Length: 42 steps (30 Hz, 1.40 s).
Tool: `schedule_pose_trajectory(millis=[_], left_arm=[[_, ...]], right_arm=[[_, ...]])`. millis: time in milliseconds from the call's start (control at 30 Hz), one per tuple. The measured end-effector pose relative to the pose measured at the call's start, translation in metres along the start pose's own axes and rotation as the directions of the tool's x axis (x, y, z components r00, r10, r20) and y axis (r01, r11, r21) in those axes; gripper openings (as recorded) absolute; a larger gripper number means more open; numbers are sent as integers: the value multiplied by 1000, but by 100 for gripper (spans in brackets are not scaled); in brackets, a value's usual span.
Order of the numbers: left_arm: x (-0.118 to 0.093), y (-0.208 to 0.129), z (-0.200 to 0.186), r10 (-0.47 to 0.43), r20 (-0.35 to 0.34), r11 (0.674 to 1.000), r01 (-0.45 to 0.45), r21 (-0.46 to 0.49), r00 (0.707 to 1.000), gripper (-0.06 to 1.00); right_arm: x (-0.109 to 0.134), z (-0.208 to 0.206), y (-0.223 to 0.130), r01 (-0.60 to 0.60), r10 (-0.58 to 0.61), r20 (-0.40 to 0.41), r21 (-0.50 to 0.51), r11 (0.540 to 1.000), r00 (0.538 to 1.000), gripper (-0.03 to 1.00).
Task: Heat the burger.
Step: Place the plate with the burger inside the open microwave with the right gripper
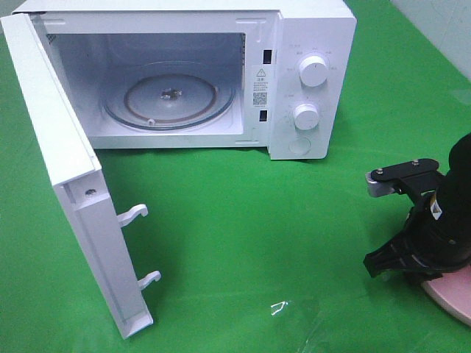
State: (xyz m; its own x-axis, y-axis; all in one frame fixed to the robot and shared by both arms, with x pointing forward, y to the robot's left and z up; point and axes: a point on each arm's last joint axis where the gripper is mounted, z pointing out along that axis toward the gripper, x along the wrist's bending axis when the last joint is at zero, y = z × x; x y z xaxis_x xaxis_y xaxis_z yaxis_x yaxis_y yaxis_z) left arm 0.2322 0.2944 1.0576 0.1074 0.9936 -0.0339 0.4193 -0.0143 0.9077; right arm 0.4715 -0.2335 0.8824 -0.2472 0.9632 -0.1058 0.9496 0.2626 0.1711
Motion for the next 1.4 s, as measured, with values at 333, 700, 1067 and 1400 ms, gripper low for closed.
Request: schedule_pose_trajectory(millis=[333,700,1067,1400], left_arm=[[0,0,0,0,0,1000,0,0,1000,99],[0,0,0,0,0,1000,0,0,1000,99],[0,0,0,0,0,1000,0,0,1000,99],[0,0,0,0,0,1000,0,0,1000,99]], right_arm=[[-5,-5,-1,-36,36,44,2,999,998,5],[4,-18,-5,5,-5,97,10,1000,995,1],[16,-30,-10,39,-39,147,2,999,988,1],[31,-35,-16,100,-102,209,22,995,973,2]])
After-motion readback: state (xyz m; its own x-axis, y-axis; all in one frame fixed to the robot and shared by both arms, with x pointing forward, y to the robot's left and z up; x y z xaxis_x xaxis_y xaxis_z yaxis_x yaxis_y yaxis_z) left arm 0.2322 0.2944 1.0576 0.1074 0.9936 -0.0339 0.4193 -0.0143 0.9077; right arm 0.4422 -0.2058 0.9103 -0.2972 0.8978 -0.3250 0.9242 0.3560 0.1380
